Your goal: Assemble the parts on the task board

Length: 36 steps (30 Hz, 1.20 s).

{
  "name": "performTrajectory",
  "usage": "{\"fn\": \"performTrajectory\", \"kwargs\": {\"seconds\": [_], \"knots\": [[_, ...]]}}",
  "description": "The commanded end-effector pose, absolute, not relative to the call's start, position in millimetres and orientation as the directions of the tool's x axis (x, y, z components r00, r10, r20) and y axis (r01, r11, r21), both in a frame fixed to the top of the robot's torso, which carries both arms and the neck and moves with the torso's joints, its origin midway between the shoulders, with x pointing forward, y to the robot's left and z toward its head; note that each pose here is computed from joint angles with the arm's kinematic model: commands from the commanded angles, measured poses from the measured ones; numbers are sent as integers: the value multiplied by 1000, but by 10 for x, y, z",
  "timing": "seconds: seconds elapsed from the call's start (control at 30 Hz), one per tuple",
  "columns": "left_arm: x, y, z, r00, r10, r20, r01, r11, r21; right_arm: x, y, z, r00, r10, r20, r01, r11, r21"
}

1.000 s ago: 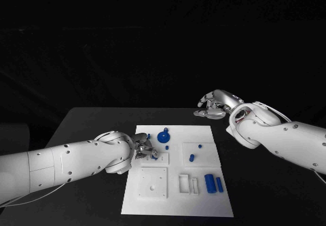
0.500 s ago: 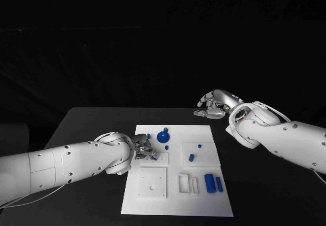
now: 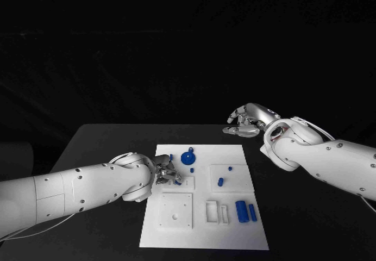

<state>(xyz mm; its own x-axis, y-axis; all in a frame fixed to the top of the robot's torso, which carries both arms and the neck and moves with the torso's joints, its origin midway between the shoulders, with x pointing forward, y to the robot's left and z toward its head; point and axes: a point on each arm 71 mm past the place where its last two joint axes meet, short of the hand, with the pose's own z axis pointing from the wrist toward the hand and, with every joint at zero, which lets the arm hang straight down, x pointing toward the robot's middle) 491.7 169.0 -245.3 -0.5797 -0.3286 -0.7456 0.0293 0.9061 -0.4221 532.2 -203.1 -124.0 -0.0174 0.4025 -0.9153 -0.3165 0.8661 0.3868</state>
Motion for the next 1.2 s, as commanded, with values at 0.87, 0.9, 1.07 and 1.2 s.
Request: {"fn": "performTrajectory", "kwargs": {"seconds": [0.87, 0.9, 1.07, 1.2], "knots": [[4848, 1688, -2386, -481, -390, -785, 65, 877, -476, 5321, -2038, -1232, -13, 404, -914, -323, 864, 387], [4849, 1691, -2383, -476, -392, -787, 66, 876, -477, 5321, -2038, -1232, -13, 404, -914, -323, 864, 387], [4854, 1704, -2379, -462, -402, -791, 60, 875, -480, 5323, -2039, -1233, -13, 404, -915, -322, 864, 386], [4855, 1702, -2382, -463, -401, -791, 57, 876, -478, 5325, -2042, -1234, -13, 404, -915, -321, 865, 386]]}}
